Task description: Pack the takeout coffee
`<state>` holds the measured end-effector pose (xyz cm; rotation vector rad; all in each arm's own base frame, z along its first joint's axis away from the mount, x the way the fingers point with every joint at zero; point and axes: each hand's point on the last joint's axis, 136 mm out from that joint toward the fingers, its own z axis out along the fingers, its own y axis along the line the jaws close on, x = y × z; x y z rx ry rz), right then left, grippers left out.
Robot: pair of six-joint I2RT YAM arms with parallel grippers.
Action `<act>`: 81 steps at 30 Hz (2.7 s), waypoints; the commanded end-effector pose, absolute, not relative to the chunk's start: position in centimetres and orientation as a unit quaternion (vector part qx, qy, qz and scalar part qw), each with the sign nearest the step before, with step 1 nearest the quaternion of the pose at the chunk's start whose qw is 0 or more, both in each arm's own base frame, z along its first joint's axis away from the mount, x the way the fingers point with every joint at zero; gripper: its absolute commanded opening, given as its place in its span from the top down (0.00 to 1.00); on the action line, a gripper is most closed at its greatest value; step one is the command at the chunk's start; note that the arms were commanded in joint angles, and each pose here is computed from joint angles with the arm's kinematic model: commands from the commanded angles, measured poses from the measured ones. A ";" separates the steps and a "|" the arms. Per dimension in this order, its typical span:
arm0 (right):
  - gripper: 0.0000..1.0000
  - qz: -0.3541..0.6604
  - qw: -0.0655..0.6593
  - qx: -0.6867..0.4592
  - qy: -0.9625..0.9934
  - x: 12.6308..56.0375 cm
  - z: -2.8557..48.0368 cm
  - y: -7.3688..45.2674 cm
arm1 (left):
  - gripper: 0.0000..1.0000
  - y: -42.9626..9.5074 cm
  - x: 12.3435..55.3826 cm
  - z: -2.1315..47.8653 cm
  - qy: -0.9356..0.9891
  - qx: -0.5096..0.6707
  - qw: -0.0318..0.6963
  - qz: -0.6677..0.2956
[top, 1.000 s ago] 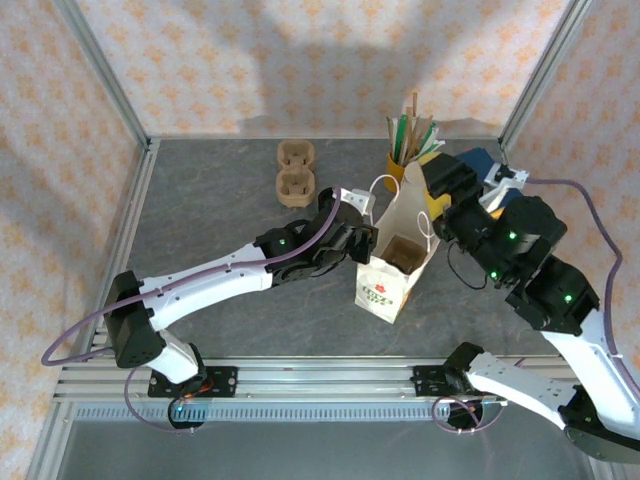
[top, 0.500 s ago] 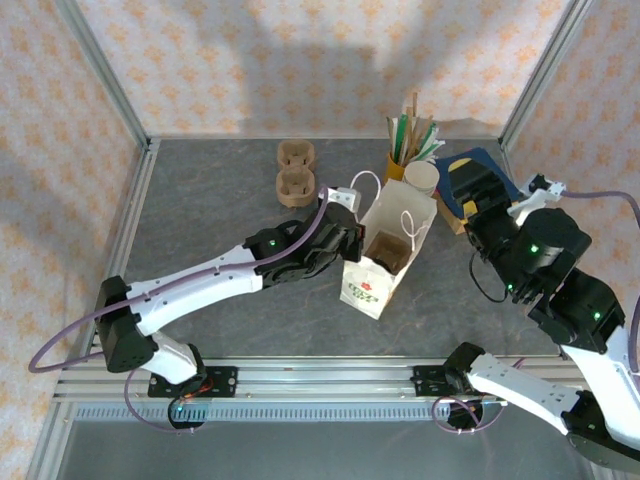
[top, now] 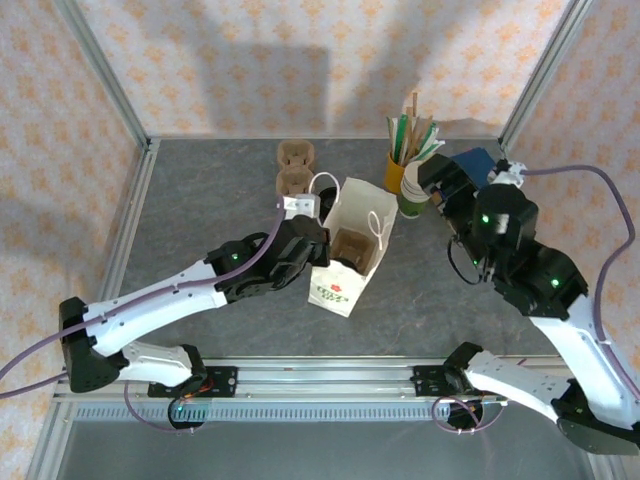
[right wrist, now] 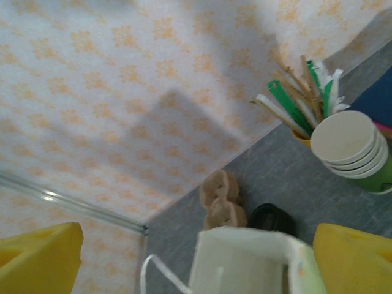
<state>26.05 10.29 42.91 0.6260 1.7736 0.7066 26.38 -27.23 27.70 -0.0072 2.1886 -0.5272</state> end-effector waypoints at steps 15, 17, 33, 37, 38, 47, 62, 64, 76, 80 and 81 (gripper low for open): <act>0.06 0.231 0.445 0.173 0.848 40.6 32.2 8.3 | 0.98 -20.3 24.9 26.5 0.868 -0.126 0.442 -0.189; 0.08 0.211 0.439 0.171 0.856 42.1 31.4 7.7 | 0.92 -20.3 24.8 26.3 0.869 -0.125 0.440 -0.188; 0.32 0.106 0.414 0.187 0.885 50.4 28.1 3.9 | 0.41 -16.2 26.7 33.0 0.838 -0.099 0.522 -0.125; 0.38 0.099 0.398 0.199 0.890 51.4 26.8 3.3 | 0.40 -15.0 27.1 33.8 0.831 -0.098 0.538 -0.105; 0.38 0.098 0.395 0.201 0.891 51.5 26.5 3.2 | 0.39 -14.8 27.1 33.9 0.830 -0.099 0.539 -0.105; 0.50 0.092 0.384 0.207 0.895 52.4 24.8 2.7 | 0.39 -14.8 27.5 33.1 0.833 -0.096 0.534 -0.106; 0.63 0.086 0.373 0.212 0.899 53.3 23.4 2.2 | 0.38 -15.2 27.6 31.7 0.839 -0.095 0.524 -0.113; 0.67 0.086 0.371 0.210 0.900 53.6 23.2 2.2 | 0.38 -15.3 27.7 31.5 0.838 -0.096 0.524 -0.116; 0.68 0.086 0.366 0.209 0.903 54.6 22.8 2.3 | 0.38 -15.4 27.7 31.3 0.838 -0.095 0.523 -0.123; 0.71 0.087 0.364 0.209 0.903 54.6 22.7 2.3 | 0.38 -15.5 27.7 31.2 0.839 -0.094 0.522 -0.123; 0.72 0.089 0.364 0.209 0.903 54.6 22.7 2.4 | 0.38 -15.4 27.7 31.2 0.839 -0.095 0.522 -0.123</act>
